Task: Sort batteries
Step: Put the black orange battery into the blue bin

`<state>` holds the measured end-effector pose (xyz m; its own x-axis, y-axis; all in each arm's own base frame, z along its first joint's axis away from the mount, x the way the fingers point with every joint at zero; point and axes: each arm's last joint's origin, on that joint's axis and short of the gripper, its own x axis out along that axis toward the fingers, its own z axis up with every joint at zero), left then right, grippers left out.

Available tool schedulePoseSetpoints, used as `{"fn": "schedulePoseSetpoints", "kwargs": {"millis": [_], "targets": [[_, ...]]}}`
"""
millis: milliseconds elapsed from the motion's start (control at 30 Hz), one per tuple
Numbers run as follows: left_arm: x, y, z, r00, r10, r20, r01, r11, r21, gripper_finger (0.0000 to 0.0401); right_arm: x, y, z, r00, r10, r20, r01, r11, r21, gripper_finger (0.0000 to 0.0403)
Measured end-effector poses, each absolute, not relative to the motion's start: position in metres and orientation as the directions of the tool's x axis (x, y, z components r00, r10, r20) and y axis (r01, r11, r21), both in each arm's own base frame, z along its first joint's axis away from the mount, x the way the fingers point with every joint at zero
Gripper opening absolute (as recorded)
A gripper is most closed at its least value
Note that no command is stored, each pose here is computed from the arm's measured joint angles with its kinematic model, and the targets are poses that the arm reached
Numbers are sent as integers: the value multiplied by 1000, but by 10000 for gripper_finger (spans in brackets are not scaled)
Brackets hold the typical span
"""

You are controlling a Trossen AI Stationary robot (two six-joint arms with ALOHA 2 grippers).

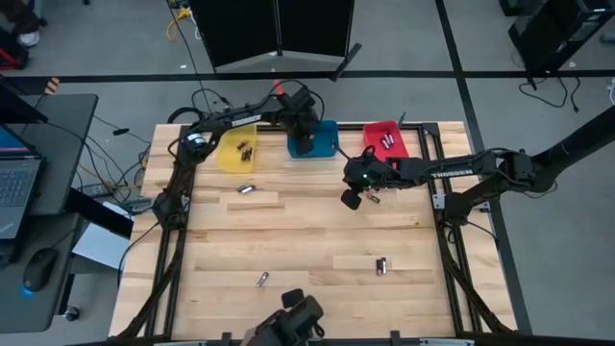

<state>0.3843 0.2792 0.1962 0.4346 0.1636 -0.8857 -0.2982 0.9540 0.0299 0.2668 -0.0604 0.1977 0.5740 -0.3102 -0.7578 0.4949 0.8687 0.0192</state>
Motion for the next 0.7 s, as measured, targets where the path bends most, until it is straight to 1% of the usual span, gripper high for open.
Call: {"fn": "schedulePoseSetpoints", "kwargs": {"millis": [267, 500, 700], "targets": [[380, 289, 174, 384, 130, -914, -315, 949, 2, 42, 266, -65, 198, 571, -320, -756, 502, 865, 13, 12], [381, 288, 172, 385, 129, -914, -313, 950, 2, 42, 266, -65, 198, 572, -321, -755, 497, 868, 8, 12], [379, 287, 171, 361, 117, -925, -308, 952, 0, 42, 266, -65, 198, 574, -322, -753, 496, 868, 7, 12]]}}
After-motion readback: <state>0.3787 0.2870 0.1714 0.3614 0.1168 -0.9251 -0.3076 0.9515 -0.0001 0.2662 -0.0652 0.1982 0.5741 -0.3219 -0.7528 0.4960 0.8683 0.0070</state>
